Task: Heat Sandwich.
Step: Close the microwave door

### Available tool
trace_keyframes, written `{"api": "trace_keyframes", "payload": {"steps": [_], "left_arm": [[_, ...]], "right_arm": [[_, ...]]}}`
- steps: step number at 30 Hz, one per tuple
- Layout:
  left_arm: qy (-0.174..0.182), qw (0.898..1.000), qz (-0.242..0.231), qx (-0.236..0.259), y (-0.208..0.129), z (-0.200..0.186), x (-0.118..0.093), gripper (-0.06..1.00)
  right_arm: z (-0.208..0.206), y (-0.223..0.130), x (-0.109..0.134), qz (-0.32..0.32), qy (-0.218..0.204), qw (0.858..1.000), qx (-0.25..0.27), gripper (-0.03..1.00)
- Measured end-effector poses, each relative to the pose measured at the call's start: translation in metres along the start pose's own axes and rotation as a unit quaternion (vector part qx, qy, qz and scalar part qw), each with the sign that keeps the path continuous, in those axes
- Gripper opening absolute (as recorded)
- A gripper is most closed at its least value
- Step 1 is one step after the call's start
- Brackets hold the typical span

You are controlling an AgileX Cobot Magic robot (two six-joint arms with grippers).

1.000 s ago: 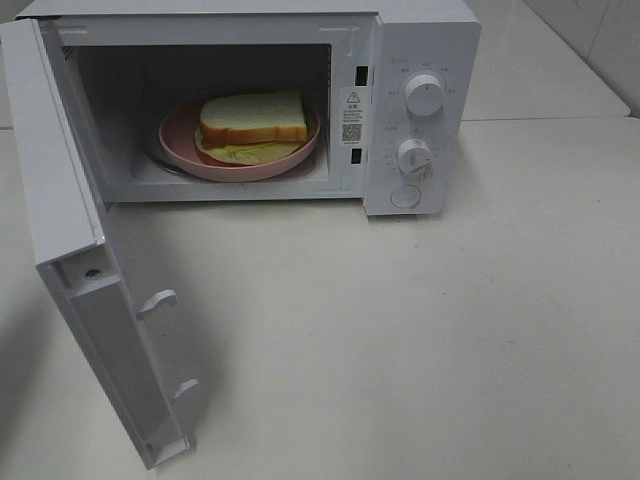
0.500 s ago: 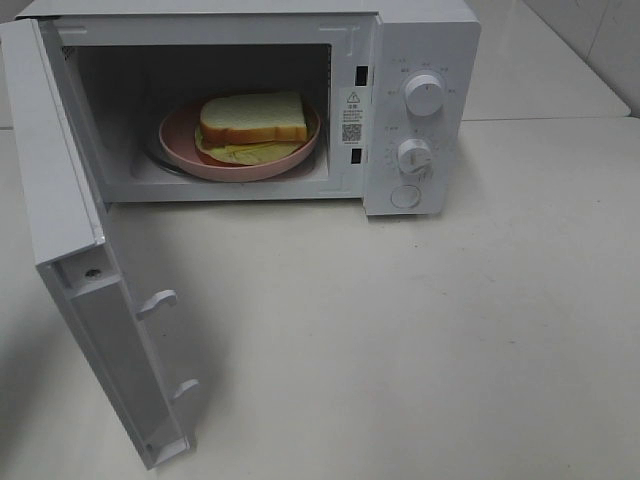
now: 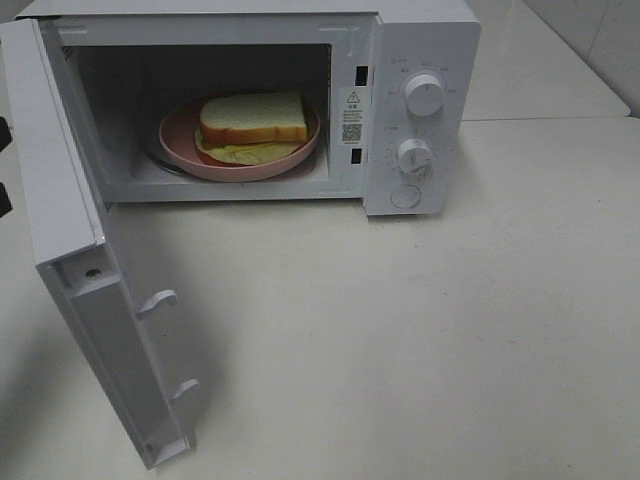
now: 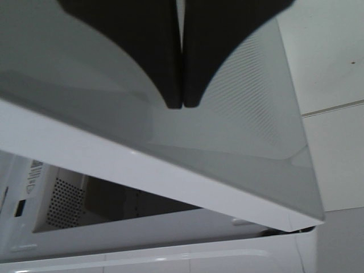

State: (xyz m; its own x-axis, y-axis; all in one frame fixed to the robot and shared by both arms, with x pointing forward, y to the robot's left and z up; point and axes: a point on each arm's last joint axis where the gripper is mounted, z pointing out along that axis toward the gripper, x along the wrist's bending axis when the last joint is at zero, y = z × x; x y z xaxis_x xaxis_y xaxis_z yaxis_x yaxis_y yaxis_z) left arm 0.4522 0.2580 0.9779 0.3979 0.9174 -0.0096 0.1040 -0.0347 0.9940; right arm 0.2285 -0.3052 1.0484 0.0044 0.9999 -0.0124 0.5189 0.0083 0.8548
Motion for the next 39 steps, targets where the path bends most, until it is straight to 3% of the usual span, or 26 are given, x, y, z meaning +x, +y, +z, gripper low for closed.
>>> {"api": "trace_keyframes", "payload": {"steps": [11,23,39], "left_arm": [[-0.020,1.000,-0.011,0.006,-0.003,0.005,-0.012,0.00],[-0.018,1.000,-0.018,0.017,-0.008,0.007,-0.011,0.00],[-0.008,0.999,-0.031,0.021,-0.010,0.013,-0.032,0.00]], "right_arm": [[0.000,0.000,0.000,0.000,0.000,1.000,0.000,0.75],[0.000,0.000,0.000,0.000,0.000,1.000,0.000,0.75],[0.000,0.000,0.000,0.000,0.000,1.000,0.000,0.75]]}}
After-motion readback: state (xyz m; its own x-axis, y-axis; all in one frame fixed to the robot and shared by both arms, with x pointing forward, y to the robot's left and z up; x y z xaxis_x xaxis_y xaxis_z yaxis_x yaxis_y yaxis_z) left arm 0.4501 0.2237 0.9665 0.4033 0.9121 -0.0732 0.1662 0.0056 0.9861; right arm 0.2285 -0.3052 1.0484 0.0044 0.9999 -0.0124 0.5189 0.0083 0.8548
